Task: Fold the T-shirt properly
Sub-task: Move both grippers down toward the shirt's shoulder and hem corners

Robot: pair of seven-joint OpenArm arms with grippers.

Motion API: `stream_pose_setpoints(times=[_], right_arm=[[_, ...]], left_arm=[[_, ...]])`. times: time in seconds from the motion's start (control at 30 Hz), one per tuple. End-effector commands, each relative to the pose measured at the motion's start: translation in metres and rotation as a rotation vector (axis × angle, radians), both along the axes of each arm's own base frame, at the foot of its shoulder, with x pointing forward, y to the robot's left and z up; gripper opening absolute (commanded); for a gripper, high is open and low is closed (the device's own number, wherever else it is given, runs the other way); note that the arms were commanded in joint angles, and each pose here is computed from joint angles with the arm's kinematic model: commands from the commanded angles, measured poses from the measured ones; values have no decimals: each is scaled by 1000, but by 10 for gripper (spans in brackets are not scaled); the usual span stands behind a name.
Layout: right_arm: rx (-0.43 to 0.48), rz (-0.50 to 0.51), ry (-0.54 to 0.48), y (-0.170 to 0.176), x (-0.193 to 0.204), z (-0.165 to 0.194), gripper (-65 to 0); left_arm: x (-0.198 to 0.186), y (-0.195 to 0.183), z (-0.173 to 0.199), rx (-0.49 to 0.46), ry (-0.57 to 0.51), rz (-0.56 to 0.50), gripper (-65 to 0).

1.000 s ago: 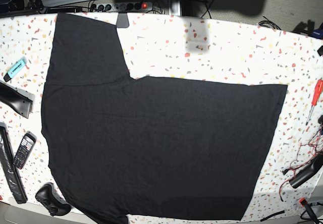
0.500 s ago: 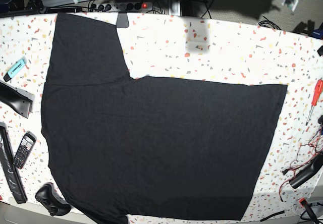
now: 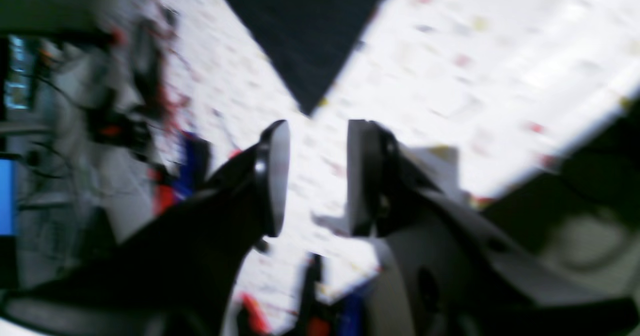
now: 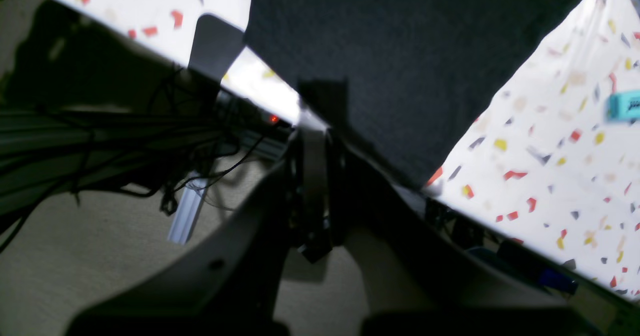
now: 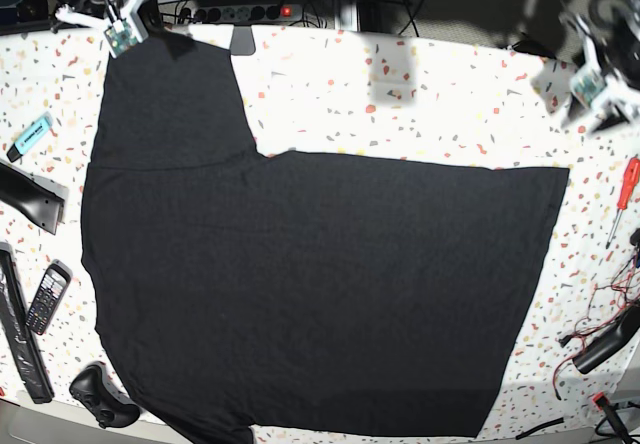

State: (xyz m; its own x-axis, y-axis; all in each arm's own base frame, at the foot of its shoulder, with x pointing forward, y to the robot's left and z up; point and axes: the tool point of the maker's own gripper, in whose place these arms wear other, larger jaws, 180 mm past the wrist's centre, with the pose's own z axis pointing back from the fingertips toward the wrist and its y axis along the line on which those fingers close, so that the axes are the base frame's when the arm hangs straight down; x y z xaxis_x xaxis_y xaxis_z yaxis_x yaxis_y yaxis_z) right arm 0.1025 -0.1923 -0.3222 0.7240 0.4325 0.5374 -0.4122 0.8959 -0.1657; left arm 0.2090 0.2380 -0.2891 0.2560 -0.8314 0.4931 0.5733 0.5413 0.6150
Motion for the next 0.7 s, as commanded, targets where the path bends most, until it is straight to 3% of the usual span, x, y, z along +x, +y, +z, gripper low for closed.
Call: stream_pose_setpoints(times=[0.0, 0.13, 0.27, 0.4, 0.67], right_arm=[[5, 18, -28, 3, 5, 7, -606], [0, 14, -40, 2, 11, 8, -511], [-50, 24, -45, -4, 12, 8, -511], [-106, 34, -57, -12, 13, 9, -511], [-104, 28, -56, -11, 13, 8, -511]], left_arm=[[10, -1, 10, 8, -34, -26, -429], [26, -5, -5, 36, 7, -116, -398], [46, -6, -32, 119, 29, -196, -398], [76, 8, -49, 143, 37, -162, -398], [113, 23, -84, 183, 104, -152, -398]])
